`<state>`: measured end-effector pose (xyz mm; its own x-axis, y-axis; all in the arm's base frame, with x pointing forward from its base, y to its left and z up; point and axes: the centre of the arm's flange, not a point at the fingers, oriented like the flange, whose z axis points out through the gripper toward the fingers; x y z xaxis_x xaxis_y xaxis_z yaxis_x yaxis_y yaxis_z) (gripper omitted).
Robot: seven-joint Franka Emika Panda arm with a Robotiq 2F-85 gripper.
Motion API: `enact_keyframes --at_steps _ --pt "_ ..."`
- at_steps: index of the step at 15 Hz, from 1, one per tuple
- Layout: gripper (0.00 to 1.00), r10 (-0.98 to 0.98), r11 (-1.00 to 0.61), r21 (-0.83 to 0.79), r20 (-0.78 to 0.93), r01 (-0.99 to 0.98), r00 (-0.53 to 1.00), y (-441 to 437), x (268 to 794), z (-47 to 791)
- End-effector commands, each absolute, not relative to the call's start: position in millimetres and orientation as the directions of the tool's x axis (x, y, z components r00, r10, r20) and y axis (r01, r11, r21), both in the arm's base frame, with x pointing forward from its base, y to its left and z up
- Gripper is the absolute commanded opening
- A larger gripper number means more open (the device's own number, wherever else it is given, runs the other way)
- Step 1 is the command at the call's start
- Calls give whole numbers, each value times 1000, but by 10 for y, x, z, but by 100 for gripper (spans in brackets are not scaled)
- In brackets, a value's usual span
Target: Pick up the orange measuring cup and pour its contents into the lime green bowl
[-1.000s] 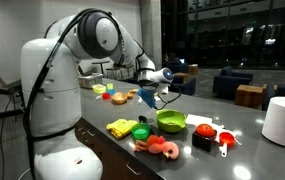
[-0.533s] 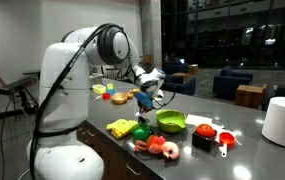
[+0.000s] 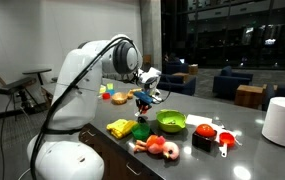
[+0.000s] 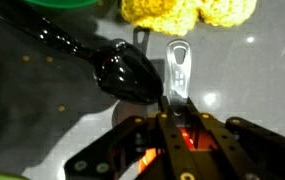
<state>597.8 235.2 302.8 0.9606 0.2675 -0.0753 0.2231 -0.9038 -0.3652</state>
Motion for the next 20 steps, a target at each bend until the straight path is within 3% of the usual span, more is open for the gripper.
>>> enact_keyframes --at_steps 1,9,10,13,20 --pt "4 325 -898 -342 -90 278 941 2690 6346 3061" --pt "4 394 -872 -351 -93 340 915 2971 6751 2733" --pt "42 396 -870 -358 -96 340 913 2987 6774 2703" --pt "53 393 -866 -372 -93 334 915 2984 6822 2660" --pt "98 385 -879 -326 -58 347 921 2968 6775 2941"
